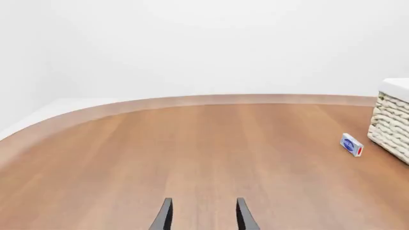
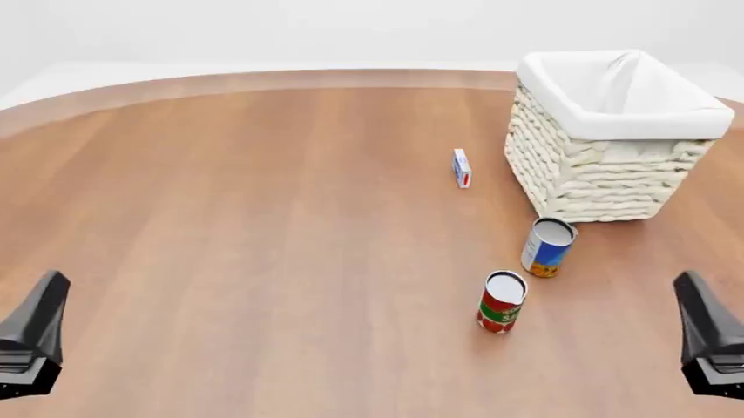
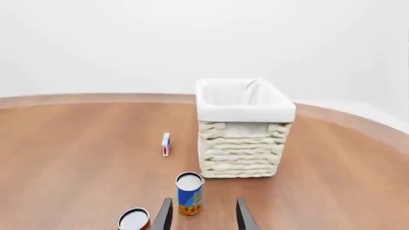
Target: Pick up the alphabet soup and the cream cheese box, and put them in the basket.
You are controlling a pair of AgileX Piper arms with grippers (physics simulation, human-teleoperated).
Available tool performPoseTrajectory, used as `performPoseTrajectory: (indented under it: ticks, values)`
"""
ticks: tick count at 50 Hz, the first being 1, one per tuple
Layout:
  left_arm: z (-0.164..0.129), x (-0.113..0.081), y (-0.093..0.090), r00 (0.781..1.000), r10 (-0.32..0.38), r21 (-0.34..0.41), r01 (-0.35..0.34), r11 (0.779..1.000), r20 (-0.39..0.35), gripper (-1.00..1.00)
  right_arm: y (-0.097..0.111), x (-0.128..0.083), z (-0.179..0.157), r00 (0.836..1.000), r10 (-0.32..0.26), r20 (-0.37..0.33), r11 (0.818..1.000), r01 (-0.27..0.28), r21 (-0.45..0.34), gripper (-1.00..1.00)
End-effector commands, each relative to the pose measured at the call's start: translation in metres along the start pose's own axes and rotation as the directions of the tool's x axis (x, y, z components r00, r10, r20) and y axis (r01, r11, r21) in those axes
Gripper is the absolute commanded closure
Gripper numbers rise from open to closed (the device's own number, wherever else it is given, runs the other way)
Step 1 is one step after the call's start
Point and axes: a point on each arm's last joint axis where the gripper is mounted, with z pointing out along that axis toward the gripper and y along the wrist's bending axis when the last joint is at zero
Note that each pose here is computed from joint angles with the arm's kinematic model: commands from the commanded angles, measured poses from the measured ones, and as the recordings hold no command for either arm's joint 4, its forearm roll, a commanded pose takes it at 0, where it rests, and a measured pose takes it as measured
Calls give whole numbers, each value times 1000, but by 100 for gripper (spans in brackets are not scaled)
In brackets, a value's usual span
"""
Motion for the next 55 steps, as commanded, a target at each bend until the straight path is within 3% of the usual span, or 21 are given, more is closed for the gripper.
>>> performPoseTrajectory:
  ticks: [1, 15, 24, 39, 55]
  values:
    - [0, -1, 0, 1000, 0, 0, 0, 1000, -1, -100, 0, -1, 2, 999, -39, -4, 999, 39, -8, -100]
    - [0, -1, 0, 1000, 0, 0, 0, 1000, -1, -100, 2, -7, 18, 996, -88, -24, 996, 88, -30, -100]
    - [0, -1, 0, 1000, 0, 0, 0, 1000, -1, -100, 10, -16, 33, 988, -151, -35, 981, 145, -129, -100]
    - [0, -1, 0, 1000, 0, 0, 0, 1000, -1, -100, 25, -18, 57, 984, -170, -53, 959, 153, -238, -100]
    - [0, -1, 0, 1000, 0, 0, 0, 1000, -1, -100, 36, -24, 76, 976, -212, -57, 938, 187, -291, -100]
